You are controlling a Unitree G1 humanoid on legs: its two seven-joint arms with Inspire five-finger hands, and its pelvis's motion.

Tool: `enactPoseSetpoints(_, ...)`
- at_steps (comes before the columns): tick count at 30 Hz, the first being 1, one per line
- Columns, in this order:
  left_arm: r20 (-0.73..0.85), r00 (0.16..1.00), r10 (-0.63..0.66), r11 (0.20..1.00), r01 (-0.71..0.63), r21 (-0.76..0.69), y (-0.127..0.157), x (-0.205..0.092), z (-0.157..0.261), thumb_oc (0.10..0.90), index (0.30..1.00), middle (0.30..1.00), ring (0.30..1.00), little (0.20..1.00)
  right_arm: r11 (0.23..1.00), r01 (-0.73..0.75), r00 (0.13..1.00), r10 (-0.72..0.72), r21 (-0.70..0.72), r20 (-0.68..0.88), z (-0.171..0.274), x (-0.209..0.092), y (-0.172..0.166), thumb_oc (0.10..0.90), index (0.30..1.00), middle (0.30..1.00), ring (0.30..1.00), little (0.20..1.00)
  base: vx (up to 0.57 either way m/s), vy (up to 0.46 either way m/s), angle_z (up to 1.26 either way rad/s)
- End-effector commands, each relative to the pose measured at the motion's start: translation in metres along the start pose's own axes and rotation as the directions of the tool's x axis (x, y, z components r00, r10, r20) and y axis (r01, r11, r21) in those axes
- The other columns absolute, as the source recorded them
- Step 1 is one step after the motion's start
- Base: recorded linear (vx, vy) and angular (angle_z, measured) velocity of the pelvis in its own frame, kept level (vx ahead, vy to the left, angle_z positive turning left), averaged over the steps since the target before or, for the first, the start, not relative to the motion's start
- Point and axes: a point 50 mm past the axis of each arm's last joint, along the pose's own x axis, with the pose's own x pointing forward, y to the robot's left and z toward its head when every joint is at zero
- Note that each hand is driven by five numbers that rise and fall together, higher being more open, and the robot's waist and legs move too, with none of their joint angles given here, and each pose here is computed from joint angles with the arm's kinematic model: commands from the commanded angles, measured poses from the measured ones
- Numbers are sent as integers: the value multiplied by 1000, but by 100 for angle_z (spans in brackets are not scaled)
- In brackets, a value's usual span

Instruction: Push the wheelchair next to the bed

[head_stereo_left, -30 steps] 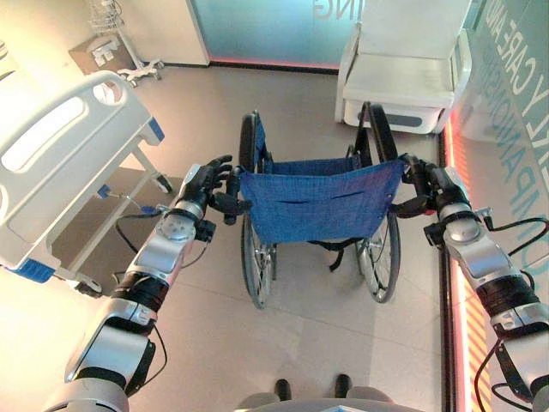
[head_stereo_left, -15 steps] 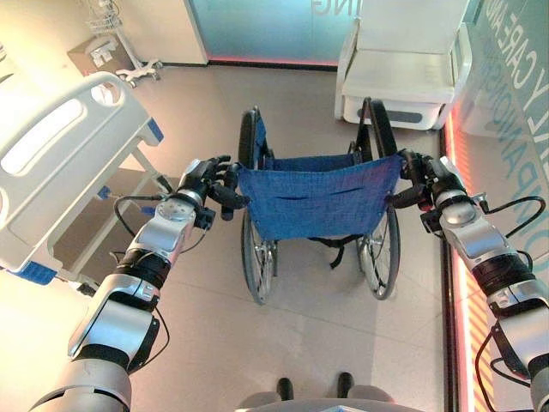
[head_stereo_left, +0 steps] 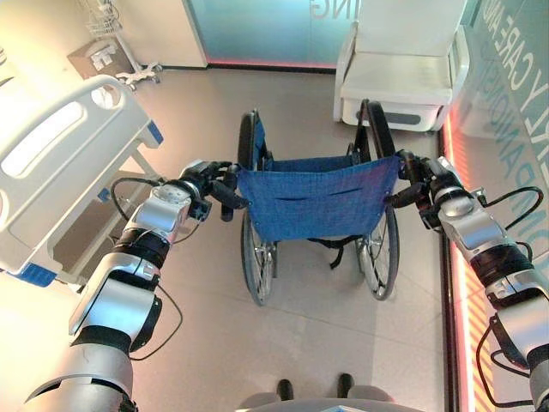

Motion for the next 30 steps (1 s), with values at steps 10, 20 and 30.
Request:
enactPoseSetpoints(10,-420,905,68,976,28,218,35,-11,-72,800,900,900,900,900,999,28,998,-26,-17,62,37,4,-27,800,900,900,900,900,0,0,0)
enactPoseSetpoints(20,-290,950,118,986,-76,151,33,-8,-62,400,300,300,300,300,1000,-19,996,18,13,83,37,2,-20,400,300,300,300,300,0,0,0)
enactPoseSetpoints(30,-245,952,184,980,-159,120,23,-5,-74,400,300,300,300,300,999,-34,999,35,-10,28,17,3,-13,400,300,300,300,300,-3,1,1)
